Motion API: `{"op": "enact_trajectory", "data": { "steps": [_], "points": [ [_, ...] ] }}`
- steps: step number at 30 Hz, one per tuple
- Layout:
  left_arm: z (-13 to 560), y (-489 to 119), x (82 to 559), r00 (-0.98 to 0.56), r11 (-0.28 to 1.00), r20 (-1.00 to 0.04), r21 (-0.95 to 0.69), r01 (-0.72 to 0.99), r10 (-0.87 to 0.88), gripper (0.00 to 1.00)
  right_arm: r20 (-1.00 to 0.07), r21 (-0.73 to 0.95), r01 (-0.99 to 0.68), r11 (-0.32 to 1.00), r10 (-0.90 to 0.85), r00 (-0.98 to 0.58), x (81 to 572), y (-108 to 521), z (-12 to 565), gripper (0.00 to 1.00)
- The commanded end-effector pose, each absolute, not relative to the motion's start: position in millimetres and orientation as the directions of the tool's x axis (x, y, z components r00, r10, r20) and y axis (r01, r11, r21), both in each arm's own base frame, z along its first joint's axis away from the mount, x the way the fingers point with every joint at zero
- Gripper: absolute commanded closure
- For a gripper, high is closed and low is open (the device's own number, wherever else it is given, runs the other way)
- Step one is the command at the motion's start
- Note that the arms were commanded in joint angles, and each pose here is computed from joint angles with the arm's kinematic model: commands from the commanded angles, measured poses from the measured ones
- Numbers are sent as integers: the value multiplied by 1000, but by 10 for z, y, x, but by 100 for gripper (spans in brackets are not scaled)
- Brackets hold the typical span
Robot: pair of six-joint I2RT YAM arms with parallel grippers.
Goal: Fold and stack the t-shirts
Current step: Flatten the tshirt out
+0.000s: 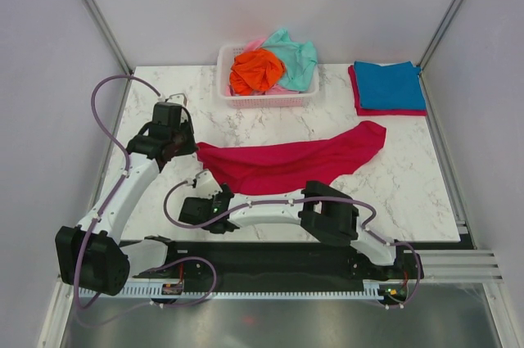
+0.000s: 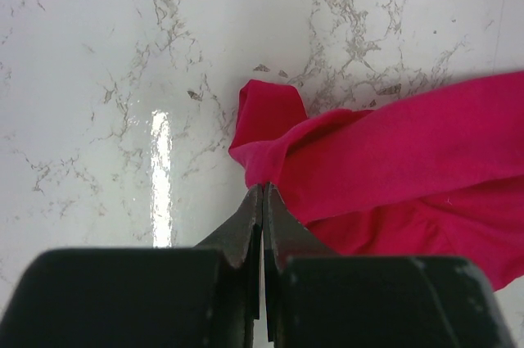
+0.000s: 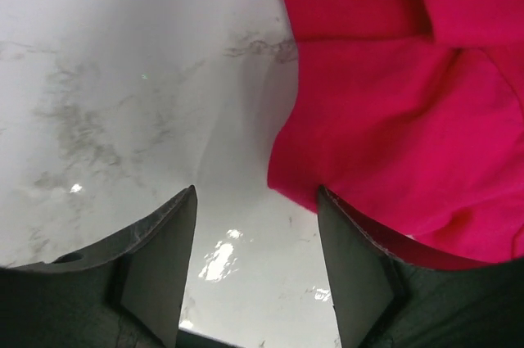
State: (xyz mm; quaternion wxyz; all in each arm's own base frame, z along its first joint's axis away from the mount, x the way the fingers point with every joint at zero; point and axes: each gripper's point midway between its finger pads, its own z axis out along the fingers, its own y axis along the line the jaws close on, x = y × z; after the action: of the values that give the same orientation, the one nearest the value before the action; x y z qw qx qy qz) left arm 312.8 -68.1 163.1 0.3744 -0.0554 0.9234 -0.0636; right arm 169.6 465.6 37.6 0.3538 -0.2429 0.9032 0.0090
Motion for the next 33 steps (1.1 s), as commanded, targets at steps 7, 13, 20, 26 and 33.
{"op": "enact_trajectory", "data": {
  "steps": [7,13,20,26,33],
  "points": [
    [1713,-665,3127,-692,982,-701,-176,-64,-171,98,-611,-265,-364,893,-448,-653,1791,4276,11,45],
    [1702,-662,3126,-694,983,-700,-174,-66,-170,98,-614,-311,-310,898,-439,-656,1890,4055,-69,59],
    [1692,-654,3126,-695,983,-699,-170,-69,-170,98,-612,-322,-285,903,-428,-665,1985,3840,-159,90],
    [1733,-662,3115,-686,982,-707,-177,-62,-171,98,-642,-334,-238,912,-405,-651,1933,3330,-38,100],
    [2405,-724,2875,-548,965,-811,-261,26,-205,98,-837,-135,-174,975,-206,-506,1796,2931,1458,100]
  ]
}}
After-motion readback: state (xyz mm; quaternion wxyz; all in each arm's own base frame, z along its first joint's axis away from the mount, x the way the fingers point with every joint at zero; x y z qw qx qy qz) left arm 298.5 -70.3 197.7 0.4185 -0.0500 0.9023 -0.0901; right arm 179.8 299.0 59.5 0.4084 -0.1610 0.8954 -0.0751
